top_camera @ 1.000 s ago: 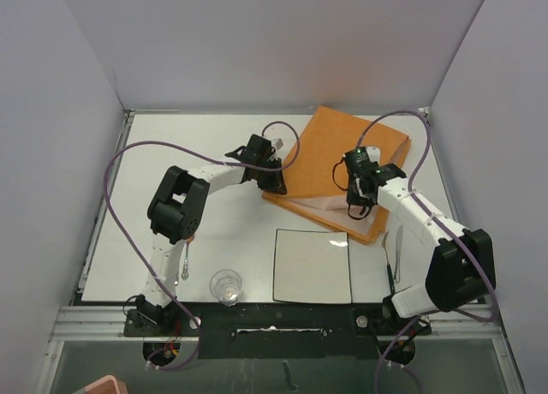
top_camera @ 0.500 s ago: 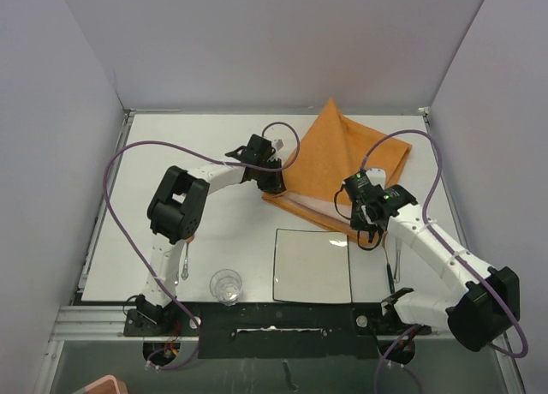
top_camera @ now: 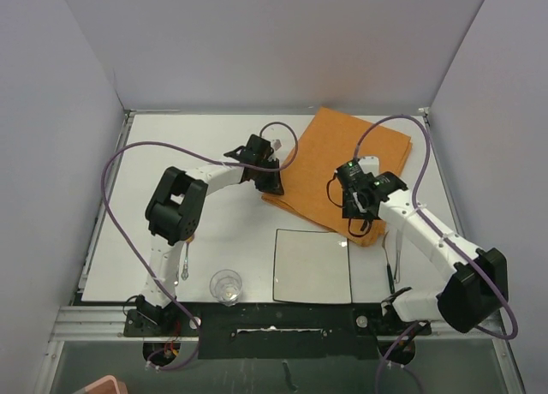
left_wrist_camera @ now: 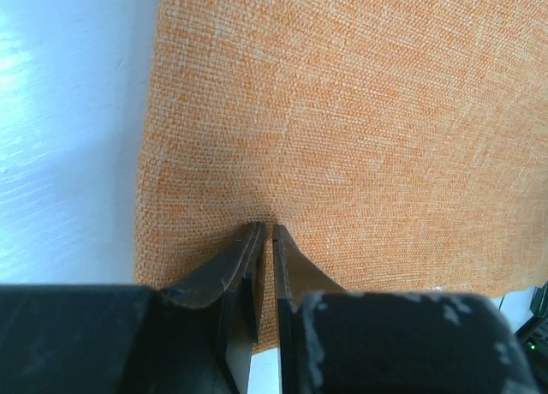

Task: Set the dinner table for one person
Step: Flatten out the napkin at the center of the board.

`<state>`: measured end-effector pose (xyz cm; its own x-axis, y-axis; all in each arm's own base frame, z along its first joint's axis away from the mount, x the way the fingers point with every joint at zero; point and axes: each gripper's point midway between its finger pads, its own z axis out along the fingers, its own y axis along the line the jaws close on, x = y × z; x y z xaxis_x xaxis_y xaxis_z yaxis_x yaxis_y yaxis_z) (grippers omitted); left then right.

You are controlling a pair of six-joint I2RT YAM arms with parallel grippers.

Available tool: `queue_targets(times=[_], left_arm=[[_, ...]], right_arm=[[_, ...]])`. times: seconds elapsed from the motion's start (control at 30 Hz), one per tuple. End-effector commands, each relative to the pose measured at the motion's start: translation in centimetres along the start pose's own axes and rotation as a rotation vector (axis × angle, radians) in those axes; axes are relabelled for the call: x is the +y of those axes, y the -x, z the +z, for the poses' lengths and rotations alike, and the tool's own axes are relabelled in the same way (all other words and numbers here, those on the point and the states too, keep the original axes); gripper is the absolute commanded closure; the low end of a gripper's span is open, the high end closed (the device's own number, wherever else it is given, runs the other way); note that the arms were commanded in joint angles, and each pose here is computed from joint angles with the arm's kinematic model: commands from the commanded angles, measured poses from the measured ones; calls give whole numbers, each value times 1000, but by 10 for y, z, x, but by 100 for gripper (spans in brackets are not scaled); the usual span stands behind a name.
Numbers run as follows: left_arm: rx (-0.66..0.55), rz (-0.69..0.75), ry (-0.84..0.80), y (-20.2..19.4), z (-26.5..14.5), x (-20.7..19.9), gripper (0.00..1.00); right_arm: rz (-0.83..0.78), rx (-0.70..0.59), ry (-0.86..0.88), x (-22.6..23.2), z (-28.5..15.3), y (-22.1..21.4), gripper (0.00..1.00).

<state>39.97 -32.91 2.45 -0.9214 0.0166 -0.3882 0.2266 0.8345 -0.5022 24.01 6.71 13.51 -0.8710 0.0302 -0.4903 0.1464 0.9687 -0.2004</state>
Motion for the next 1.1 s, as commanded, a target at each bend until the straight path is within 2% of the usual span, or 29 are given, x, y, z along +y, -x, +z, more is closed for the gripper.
queue_targets(times=[0.0,0.1,0.13,0.17,0.2,0.4,0.7,1.07], left_arm=[[-55,28,51,13,-32,3,91],[-67,24,54,14,-35,2,91],[-73,23,51,16,-37,0,91],[-81,26,45,18,-39,-3,91],[-89,25,40,20,-41,-5,91],[-114,47,30,31,-54,-16,91],[-184,61,52,45,-81,-11,91],[-447,71,81,97,-178,-16,91]], right_arm=[[26,-154,-5,13,9,62,48],[84,-162,30,18,26,96,51],[96,-192,46,23,31,112,61],[96,-204,48,26,37,122,89],[87,-207,49,30,44,130,100],[44,-147,22,47,91,153,100],[-34,2,21,78,139,126,100],[-171,119,85,125,159,90,100]])
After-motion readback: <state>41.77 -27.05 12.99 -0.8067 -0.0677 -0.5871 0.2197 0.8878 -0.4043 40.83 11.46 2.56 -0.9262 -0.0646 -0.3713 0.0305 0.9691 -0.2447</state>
